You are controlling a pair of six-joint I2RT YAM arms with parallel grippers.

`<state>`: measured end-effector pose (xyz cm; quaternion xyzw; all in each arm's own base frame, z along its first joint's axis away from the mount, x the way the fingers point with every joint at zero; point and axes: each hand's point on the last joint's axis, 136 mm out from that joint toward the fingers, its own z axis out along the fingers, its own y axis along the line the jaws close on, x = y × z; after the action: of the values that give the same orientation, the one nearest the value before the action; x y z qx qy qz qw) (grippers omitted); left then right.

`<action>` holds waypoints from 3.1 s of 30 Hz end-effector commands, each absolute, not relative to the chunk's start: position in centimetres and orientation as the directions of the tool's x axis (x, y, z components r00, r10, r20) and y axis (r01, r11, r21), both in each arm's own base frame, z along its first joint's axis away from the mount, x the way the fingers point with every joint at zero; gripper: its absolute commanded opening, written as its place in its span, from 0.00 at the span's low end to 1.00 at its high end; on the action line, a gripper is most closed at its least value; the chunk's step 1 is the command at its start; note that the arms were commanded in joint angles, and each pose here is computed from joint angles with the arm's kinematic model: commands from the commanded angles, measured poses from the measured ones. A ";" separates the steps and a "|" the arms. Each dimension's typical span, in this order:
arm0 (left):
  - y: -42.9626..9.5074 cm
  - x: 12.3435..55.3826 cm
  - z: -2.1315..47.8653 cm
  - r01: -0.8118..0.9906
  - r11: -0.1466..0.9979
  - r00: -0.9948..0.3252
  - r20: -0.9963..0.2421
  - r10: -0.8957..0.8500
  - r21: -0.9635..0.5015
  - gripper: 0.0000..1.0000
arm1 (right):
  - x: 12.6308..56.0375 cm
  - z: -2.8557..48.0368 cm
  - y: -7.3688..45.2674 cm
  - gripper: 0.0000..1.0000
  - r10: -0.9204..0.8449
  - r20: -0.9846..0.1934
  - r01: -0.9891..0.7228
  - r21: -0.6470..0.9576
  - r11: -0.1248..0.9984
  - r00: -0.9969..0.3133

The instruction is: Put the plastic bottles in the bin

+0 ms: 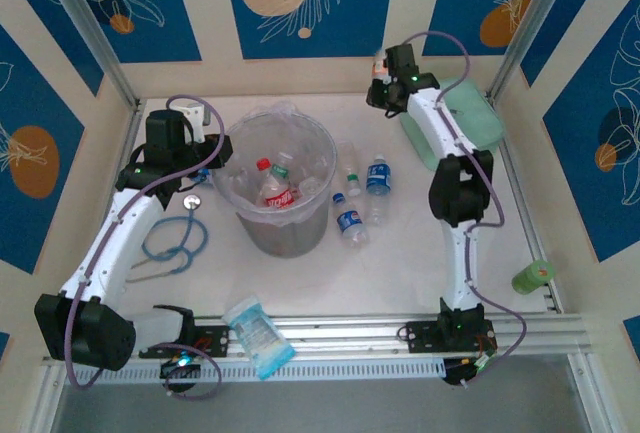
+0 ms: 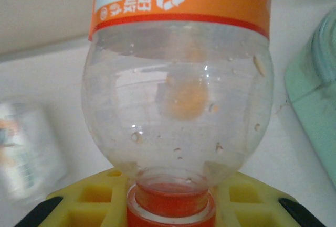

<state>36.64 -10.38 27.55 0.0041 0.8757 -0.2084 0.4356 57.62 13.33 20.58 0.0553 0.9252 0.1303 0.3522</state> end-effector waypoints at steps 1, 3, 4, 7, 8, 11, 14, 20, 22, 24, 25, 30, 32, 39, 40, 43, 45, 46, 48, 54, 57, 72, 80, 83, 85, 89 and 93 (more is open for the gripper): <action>-9.7 36.0 25.8 0.164 0.924 -0.657 -0.737 -0.158 -0.344 0.23 | 54.4 27.5 14.5 0.04 0.150 -0.694 -0.119 0.324 0.938 -0.705; -9.8 36.0 25.7 0.164 0.922 -0.659 -0.734 -0.161 -0.350 0.23 | 51.8 30.2 15.4 0.03 0.127 -0.699 -0.179 0.347 0.921 -0.704; -9.8 36.0 25.6 0.164 0.922 -0.663 -0.731 -0.161 -0.351 0.23 | 50.2 31.7 16.0 0.02 0.107 -0.712 -0.217 0.348 0.912 -0.694; -9.8 36.1 25.5 0.163 0.922 -0.664 -0.730 -0.161 -0.351 0.23 | 45.7 35.2 18.3 0.00 0.000 -0.767 -0.342 0.285 0.896 -0.641; -9.8 36.1 25.5 0.162 0.922 -0.664 -0.730 -0.161 -0.351 0.23 | 44.1 36.0 19.1 0.00 -0.046 -0.779 -0.381 0.254 0.889 -0.626; -9.8 36.1 25.5 0.160 0.921 -0.662 -0.731 -0.166 -0.354 0.23 | 39.3 38.0 21.8 0.00 -0.143 -0.790 -0.474 0.202 0.857 -0.596; -9.7 36.1 25.4 0.157 0.922 -0.663 -0.730 -0.168 -0.354 0.23 | 35.0 38.9 25.0 0.00 -0.211 -0.789 -0.573 0.207 0.793 -0.577; -9.6 36.1 25.5 0.152 0.926 -0.657 -0.735 -0.166 -0.346 0.23 | 29.7 35.6 30.2 0.00 -0.371 -0.735 -0.688 0.177 0.704 -0.568; -9.6 36.1 25.5 0.152 0.926 -0.657 -0.735 -0.167 -0.346 0.23 | 28.8 34.3 31.0 0.00 -0.410 -0.704 -0.695 0.166 0.699 -0.580; -9.6 36.1 25.4 0.153 0.925 -0.658 -0.734 -0.166 -0.346 0.23 | 28.2 32.8 31.6 0.00 -0.445 -0.674 -0.704 0.159 0.693 -0.590; -9.6 36.1 25.4 0.152 0.925 -0.660 -0.732 -0.167 -0.347 0.23 | 27.9 32.1 32.1 0.00 -0.465 -0.662 -0.715 0.158 0.681 -0.588; -9.5 36.2 25.3 0.150 0.926 -0.661 -0.732 -0.166 -0.346 0.23 | 27.1 29.3 33.1 0.00 -0.550 -0.600 -0.745 0.120 0.656 -0.581; -9.5 36.1 25.5 0.151 0.927 -0.656 -0.736 -0.165 -0.342 0.23 | 27.5 28.4 32.8 0.00 -0.568 -0.579 -0.740 0.093 0.666 -0.585; -9.5 36.2 25.3 0.152 0.927 -0.661 -0.733 -0.162 -0.342 0.23 | 28.5 26.4 31.9 0.15 -0.601 -0.535 -0.727 0.038 0.685 -0.594; -9.5 36.1 25.2 0.151 0.927 -0.662 -0.731 -0.162 -0.342 0.23 | 28.6 26.4 31.9 0.18 -0.601 -0.534 -0.726 0.038 0.686 -0.595; -9.5 36.1 25.3 0.151 0.928 -0.661 -0.733 -0.162 -0.340 0.23 | 28.7 26.6 32.2 0.34 -0.603 -0.539 -0.733 0.039 0.679 -0.588; -9.5 36.1 25.3 0.153 0.927 -0.661 -0.733 -0.162 -0.343 0.23 | 28.8 27.2 32.4 0.44 -0.601 -0.546 -0.733 0.036 0.679 -0.584; -9.6 36.1 25.4 0.155 0.926 -0.660 -0.733 -0.162 -0.344 0.23 | 29.0 27.4 32.4 0.48 -0.601 -0.550 -0.733 0.031 0.680 -0.580; -9.5 36.1 25.4 0.152 0.927 -0.659 -0.734 -0.163 -0.342 0.23 | 29.2 28.1 32.5 0.53 -0.600 -0.563 -0.734 0.016 0.679 -0.568; -9.6 36.1 25.5 0.157 0.925 -0.659 -0.734 -0.163 -0.345 0.23 | 30.0 30.9 33.7 0.55 -0.570 -0.632 -0.740 0.007 0.672 -0.524; -9.6 36.1 25.5 0.157 0.924 -0.658 -0.735 -0.165 -0.347 0.23 | 30.2 31.3 36.0 0.50 -0.557 -0.664 -0.767 0.038 0.640 -0.498; -9.5 35.9 26.1 0.161 0.927 -0.643 -0.749 -0.161 -0.338 0.23 | 32.5 18.3 39.0 0.15 -0.597 -0.449 -0.704 0.110 0.702 -0.665; -9.5 35.9 26.1 0.161 0.927 -0.644 -0.748 -0.162 -0.339 0.23 | 32.3 20.0 38.8 0.15 -0.555 -0.497 -0.687 0.122 0.717 -0.667; -9.5 35.9 25.9 0.158 0.928 -0.648 -0.745 -0.160 -0.337 0.23 | 32.2 24.2 38.7 0.16 -0.516 -0.578 -0.691 0.120 0.712 -0.632; -9.4 36.0 25.8 0.156 0.929 -0.648 -0.745 -0.160 -0.335 0.23 | 31.9 27.4 38.4 0.19 -0.479 -0.641 -0.698 0.126 0.705 -0.600; -9.4 36.0 25.7 0.155 0.929 -0.651 -0.742 -0.160 -0.336 0.23 | 31.1 32.6 36.8 0.29 -0.396 -0.741 -0.696 0.131 0.706 -0.542; -9.5 36.1 25.6 0.157 0.927 -0.655 -0.739 -0.161 -0.341 0.23 | 30.7 35.5 33.3 0.40 -0.334 -0.789 -0.654 0.111 0.749 -0.516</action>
<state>36.54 -10.37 27.65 0.0049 0.8727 -0.2093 0.4410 30.56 35.73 32.89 -0.3200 0.8522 0.2073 0.3584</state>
